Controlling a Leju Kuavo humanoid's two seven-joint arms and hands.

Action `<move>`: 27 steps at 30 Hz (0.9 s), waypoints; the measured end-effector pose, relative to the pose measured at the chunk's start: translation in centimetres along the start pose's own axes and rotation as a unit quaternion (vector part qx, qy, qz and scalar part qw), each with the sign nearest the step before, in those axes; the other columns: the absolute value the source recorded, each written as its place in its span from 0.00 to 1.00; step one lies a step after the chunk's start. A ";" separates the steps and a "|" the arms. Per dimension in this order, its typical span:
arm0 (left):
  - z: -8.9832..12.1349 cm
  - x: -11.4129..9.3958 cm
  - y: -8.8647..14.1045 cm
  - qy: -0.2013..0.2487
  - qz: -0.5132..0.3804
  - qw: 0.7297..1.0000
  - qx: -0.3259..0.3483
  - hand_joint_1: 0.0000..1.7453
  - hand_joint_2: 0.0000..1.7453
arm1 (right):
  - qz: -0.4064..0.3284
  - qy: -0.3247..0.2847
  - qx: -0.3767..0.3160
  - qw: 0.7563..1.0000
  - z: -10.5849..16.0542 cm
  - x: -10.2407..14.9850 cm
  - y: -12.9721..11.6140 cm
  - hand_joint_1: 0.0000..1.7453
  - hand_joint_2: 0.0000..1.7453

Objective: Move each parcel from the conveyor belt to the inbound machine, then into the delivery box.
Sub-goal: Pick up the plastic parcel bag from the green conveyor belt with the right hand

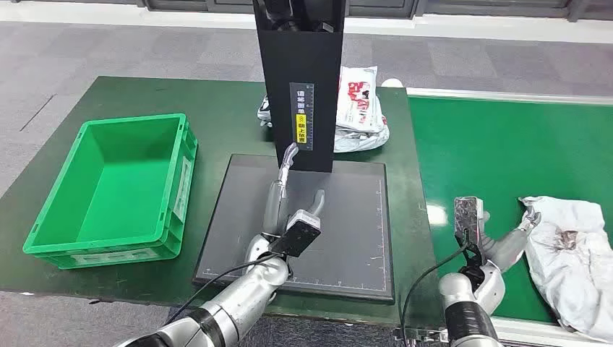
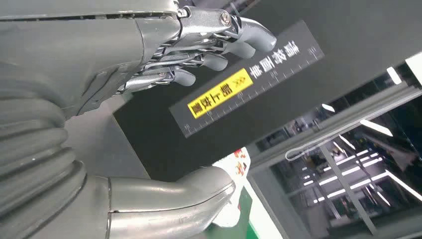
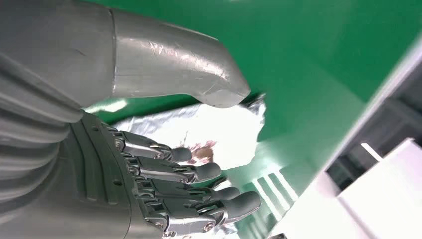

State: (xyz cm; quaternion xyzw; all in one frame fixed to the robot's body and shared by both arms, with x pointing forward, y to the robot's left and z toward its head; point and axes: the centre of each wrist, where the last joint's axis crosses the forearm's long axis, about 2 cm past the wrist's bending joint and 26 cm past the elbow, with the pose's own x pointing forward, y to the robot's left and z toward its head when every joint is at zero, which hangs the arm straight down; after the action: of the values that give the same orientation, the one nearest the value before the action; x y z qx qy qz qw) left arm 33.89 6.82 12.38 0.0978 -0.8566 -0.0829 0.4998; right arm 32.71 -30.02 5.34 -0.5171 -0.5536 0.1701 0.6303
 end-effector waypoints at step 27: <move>-1.0 -0.5 1.7 0.000 -0.010 0.999 0.038 0.00 1.00 | 0.160 0.146 0.029 0.976 -0.9 -7.5 -0.7 0.00 1.00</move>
State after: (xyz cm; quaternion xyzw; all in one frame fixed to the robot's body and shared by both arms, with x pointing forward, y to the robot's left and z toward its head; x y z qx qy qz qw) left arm 34.83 8.51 12.83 0.1249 -0.8583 -0.0556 0.4945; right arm 30.75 -36.58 2.19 -0.5997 -0.3603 0.2070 0.6839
